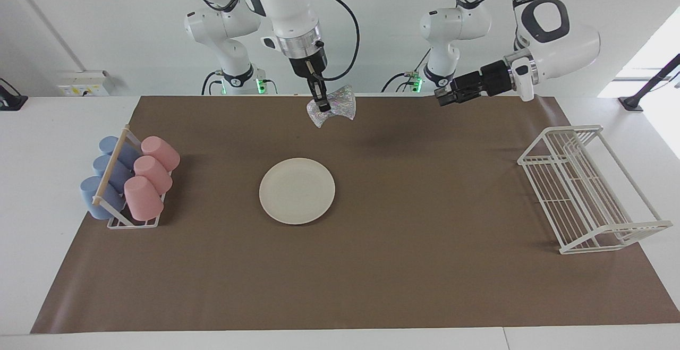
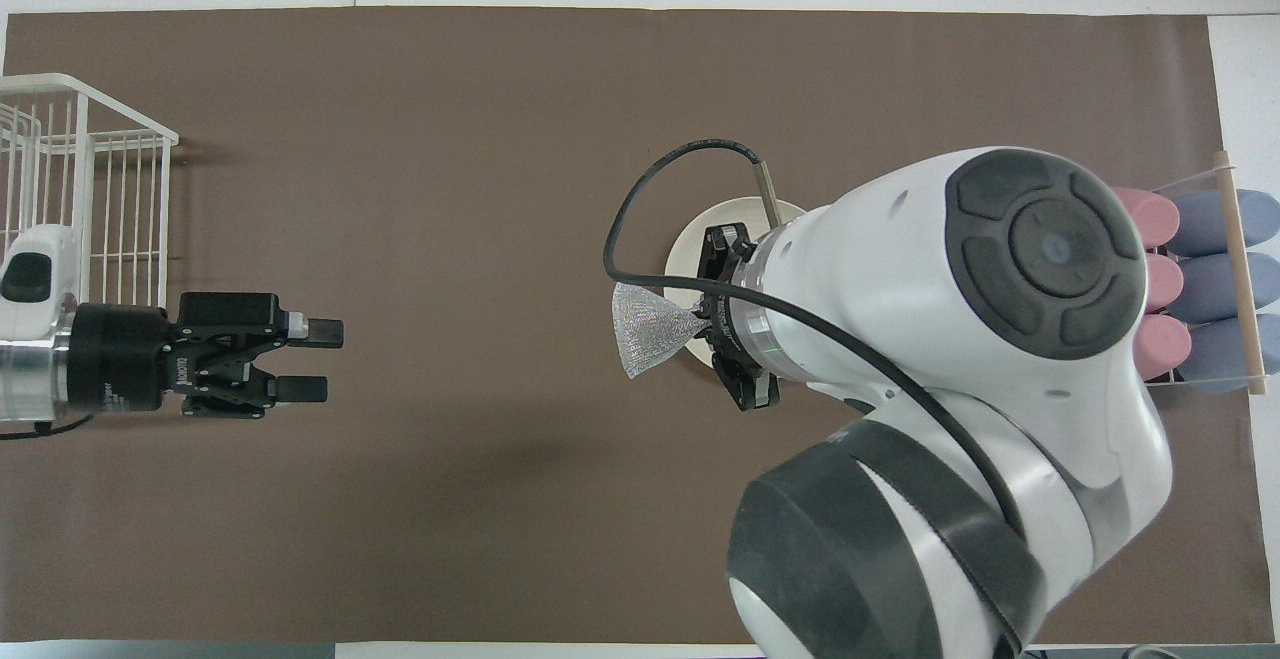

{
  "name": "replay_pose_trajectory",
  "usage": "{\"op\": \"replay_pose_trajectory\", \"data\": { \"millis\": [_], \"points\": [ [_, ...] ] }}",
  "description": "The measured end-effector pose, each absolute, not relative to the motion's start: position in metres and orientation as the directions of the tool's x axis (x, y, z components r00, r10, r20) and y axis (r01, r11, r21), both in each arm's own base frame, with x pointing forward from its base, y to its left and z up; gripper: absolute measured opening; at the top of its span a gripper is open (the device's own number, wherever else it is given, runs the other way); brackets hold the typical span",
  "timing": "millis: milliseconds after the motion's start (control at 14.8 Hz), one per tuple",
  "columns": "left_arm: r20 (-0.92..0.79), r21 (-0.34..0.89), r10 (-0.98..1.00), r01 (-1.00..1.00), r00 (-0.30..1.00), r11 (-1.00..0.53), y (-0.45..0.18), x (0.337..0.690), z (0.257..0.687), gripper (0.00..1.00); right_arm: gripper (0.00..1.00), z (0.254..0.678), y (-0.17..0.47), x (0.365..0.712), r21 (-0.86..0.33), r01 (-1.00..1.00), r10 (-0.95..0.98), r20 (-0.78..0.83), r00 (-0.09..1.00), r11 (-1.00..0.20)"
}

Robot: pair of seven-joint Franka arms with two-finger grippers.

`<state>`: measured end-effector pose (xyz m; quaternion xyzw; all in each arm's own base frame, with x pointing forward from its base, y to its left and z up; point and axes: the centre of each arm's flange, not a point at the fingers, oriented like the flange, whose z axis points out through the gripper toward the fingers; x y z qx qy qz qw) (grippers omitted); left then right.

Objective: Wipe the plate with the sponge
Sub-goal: 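Lift the sponge off the plate while the left gripper reaches toward it, then grasp the sponge with the left gripper while the right gripper releases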

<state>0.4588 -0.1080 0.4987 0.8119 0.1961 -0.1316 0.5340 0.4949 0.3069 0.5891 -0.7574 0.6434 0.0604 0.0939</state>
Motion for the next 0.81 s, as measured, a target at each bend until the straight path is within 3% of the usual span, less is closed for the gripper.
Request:
{"op": "replay_pose_trajectory", "data": {
  "millis": [472, 809],
  "points": [
    [-0.529, 0.800, 0.314, 0.587, 0.788, -0.125, -0.268, 0.416, 0.496, 1.00, 0.09, 0.589, 0.307, 0.495, -0.064, -0.986, -0.963, -0.211, 0.165, -0.155],
    [-0.574, 0.772, 0.313, 0.628, 0.757, -0.101, -0.289, 0.416, 0.493, 1.00, 0.09, 0.588, 0.307, 0.495, -0.065, -0.986, -0.965, -0.204, 0.167, -0.157]
  ]
}}
